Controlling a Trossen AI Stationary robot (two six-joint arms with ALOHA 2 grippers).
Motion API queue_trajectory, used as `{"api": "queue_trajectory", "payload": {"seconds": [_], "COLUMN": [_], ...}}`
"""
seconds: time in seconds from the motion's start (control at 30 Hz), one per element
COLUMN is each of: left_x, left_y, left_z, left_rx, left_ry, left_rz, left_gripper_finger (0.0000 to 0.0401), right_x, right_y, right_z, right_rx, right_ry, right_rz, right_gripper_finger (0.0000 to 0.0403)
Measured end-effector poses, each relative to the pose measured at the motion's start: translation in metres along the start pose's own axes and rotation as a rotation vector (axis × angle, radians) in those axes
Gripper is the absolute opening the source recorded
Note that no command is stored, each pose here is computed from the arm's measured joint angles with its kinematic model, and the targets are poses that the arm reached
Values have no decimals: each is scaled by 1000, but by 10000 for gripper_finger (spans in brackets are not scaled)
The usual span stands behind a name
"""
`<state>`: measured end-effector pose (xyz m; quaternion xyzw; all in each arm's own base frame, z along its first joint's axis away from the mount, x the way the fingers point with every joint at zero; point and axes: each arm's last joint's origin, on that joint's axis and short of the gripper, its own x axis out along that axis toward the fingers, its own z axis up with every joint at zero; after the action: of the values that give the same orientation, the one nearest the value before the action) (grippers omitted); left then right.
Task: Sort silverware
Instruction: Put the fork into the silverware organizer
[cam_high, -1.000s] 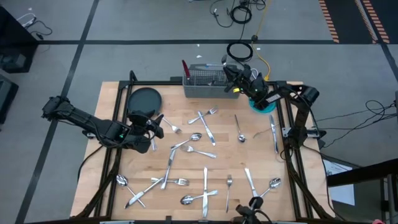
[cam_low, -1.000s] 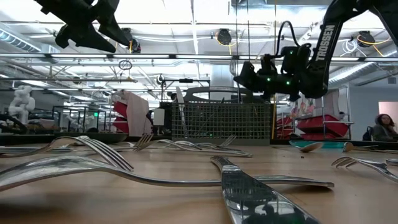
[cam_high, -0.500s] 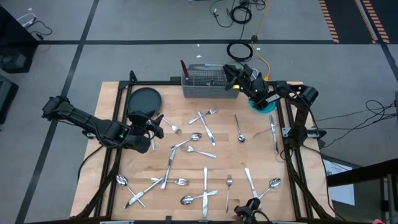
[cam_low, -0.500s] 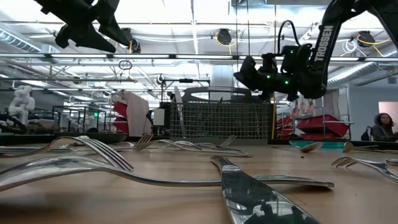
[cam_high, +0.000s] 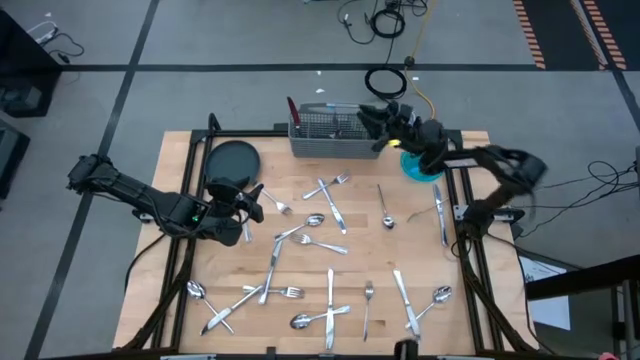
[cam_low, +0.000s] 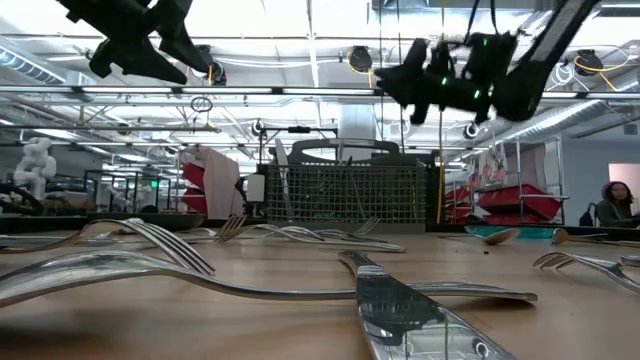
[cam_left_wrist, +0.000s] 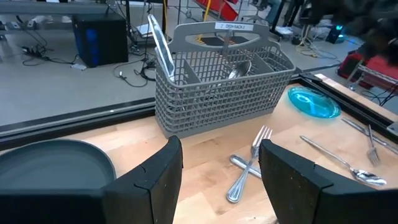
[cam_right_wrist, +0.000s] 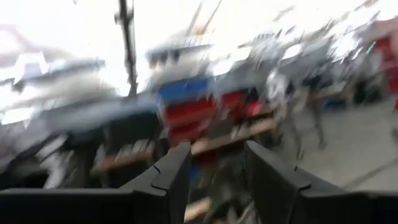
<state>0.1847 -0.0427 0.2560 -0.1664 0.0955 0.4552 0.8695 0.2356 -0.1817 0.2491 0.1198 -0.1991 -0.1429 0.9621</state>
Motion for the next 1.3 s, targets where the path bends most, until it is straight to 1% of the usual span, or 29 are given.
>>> {"api": "queue_trajectory", "payload": {"seconds": [0.1, 0.17, 0.2, 0.27, 0.33, 0.4, 0.5, 0.6, 0.67, 0.73, 0.87, 1.07, 1.17, 1.3], "left_x": [0, 0, 0, 0, 0, 0, 0, 0, 0, 0, 0, 0, 0, 0], "left_y": [-3, -4, -4, -5, -5, -5, -5, -5, -5, -5, -5, -5, -5, -5], "left_z": [1, 2, 2, 2, 2, 2, 2, 2, 2, 2, 2, 2, 2, 2], "left_rx": [-33, -50, -54, -58, -59, -59, -59, -58, -59, -58, -57, -57, -57, -54], "left_ry": [5, 3, 3, 1, 1, 1, 1, 1, 1, 1, 1, 1, 1, 2], "left_rz": [-21, -29, -31, -33, -33, -33, -33, -33, -33, -33, -33, -32, -33, -31], "left_gripper_finger": [212, 212, 212, 212, 212, 212, 212, 212, 212, 212, 212, 212, 212, 212], "right_x": [-8, -22, -31, -55, -78, -100, -130, -150, -159, -163, -165, -153, -146, -141], "right_y": [32, 50, 58, 72, 84, 92, 99, 103, 106, 107, 109, 108, 106, 102], "right_z": [20, 32, 36, 40, 44, 49, 48, 42, 38, 32, 21, -3, -17, -35], "right_rx": [-53, -98, -109, -117, -123, -105, -34, 45, 66, 72, 46, -46, -103, -122], "right_ry": [160, 290, 372, 553, 679, 773, 916, 1064, 1162, 1256, 1413, 1611, 1706, 1816], "right_rz": [61, 47, 17, -79, -152, -233, -324, -379, -397, -409, -418, -394, -405, -457], "right_gripper_finger": [142, 142, 142, 142, 142, 142, 142, 142, 142, 142, 142, 142, 142, 142]}}
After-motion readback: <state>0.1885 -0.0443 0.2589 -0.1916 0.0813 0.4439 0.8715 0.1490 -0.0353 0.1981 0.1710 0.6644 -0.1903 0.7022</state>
